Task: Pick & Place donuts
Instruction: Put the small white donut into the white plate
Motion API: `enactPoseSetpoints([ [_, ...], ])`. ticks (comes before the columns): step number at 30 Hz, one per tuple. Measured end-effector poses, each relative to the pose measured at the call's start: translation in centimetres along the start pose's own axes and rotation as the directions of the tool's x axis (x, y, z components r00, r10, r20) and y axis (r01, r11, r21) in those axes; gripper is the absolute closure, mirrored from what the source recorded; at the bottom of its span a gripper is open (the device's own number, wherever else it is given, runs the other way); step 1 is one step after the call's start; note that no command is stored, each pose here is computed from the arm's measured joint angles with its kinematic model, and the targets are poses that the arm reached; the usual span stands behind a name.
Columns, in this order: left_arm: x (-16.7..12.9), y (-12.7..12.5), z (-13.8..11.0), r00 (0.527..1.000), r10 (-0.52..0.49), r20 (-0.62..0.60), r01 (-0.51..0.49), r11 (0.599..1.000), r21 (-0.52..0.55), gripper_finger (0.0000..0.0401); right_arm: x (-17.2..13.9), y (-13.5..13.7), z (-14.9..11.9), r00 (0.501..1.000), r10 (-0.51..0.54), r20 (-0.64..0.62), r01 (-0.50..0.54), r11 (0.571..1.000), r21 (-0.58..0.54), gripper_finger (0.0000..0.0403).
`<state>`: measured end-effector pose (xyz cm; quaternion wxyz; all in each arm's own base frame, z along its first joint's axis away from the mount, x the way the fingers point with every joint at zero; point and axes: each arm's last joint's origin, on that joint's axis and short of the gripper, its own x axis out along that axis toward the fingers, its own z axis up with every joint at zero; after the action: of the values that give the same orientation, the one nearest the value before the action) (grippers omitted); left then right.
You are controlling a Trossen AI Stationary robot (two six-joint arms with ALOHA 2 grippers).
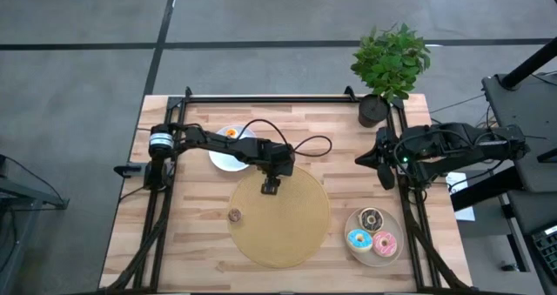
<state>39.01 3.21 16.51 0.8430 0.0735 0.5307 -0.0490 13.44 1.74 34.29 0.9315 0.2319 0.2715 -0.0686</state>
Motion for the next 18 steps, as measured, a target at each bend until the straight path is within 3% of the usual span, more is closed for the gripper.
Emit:
enactPoseSetpoints([
  [12,0.01,0.03,-0.02,1.000,0.002,-0.001,-0.002,1.000,-0.024,0.0259,0.00,0.00,0.00,1.000,0.000,0.000,0.000,1.000,0.000,0.0394],
  [18,0.01,0.05,-0.03,1.000,0.007,-0.003,-0.007,1.000,-0.025,0.0267,0.03,-0.02,-0.05,1.000,-0.001,-0.003,0.001,1.000,-0.001,0.0394],
])
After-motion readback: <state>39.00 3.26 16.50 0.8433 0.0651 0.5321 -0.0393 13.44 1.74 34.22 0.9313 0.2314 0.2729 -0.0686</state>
